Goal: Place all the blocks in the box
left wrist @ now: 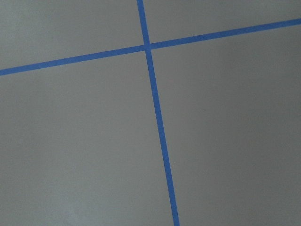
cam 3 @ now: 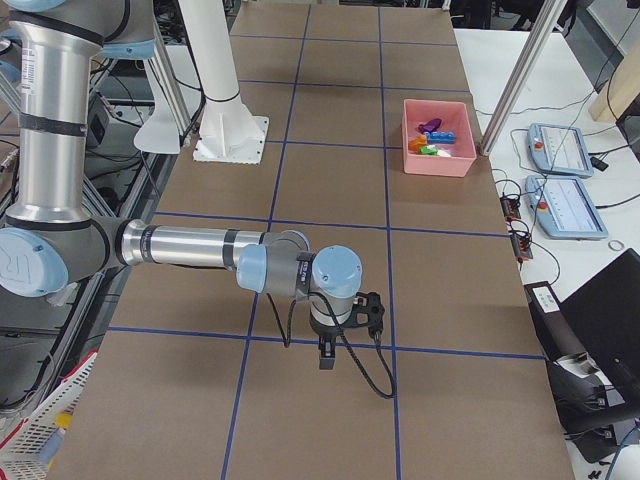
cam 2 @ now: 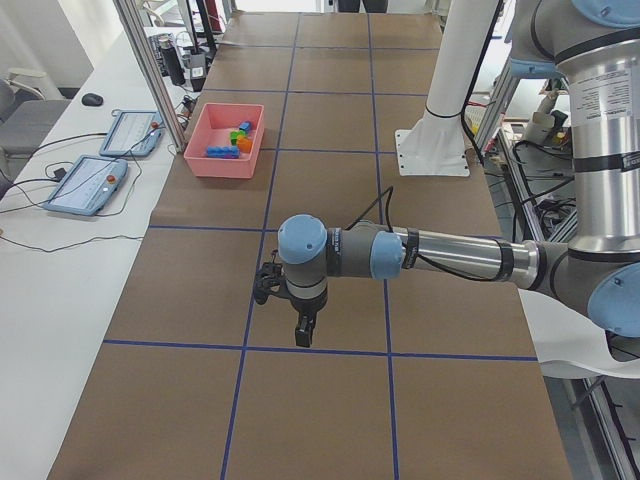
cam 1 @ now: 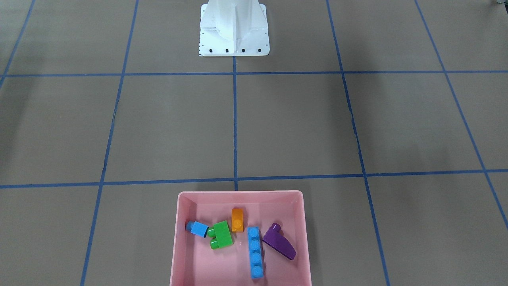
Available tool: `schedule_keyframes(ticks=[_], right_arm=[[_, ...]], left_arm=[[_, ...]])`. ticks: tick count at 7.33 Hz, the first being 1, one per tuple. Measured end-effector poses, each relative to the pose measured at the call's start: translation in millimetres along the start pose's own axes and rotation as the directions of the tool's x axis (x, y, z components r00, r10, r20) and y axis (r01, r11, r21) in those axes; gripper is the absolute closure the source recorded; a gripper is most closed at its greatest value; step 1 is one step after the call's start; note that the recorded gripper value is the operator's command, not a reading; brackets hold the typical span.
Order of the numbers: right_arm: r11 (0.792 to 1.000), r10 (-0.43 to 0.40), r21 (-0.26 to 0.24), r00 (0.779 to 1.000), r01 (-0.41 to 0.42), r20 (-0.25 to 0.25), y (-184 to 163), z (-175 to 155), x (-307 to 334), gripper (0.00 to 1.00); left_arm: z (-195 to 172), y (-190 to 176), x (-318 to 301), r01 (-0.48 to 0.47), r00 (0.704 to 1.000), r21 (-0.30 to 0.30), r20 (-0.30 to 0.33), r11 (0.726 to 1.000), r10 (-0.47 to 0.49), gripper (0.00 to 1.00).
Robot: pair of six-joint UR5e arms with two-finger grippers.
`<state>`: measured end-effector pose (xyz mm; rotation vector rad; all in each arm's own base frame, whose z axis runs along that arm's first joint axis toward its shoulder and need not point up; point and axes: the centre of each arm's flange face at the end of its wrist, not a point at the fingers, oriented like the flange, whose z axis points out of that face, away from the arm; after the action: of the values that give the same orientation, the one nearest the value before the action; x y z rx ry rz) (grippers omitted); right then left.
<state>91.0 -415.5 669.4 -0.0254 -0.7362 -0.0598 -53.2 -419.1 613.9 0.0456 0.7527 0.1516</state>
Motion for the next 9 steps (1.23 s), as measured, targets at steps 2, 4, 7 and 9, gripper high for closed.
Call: schedule_keyframes(ticks=[2,4,7,9], right_arm=[[1.000,-0.004,0.002,1.000,0.004,0.001,1,0,0,0.00],[1.000,-0.007,0.003,1.000,0.007,0.001,1,0,-1,0.00],[1.000,-0.007,0.004,1.000,0.007,0.001,1,0,-1,0.00],[1.000,-0.007,0.003,1.000,0.007,0.001,2,0,0,0.00]], left_arm=[[-2,-7,2,-0.006,1.000,0.007,-0.003,1.000,0.006,0.00],[-3,-9,5,-0.006,1.000,0.011,-0.028,1.000,0.007,0.00],[-3,-9,8,0.007,0.998,0.016,-0.056,1.000,-0.006,0.00],[-7,-11,11,0.105,0.993,0.018,-0.058,0.994,-0.104,0.00]])
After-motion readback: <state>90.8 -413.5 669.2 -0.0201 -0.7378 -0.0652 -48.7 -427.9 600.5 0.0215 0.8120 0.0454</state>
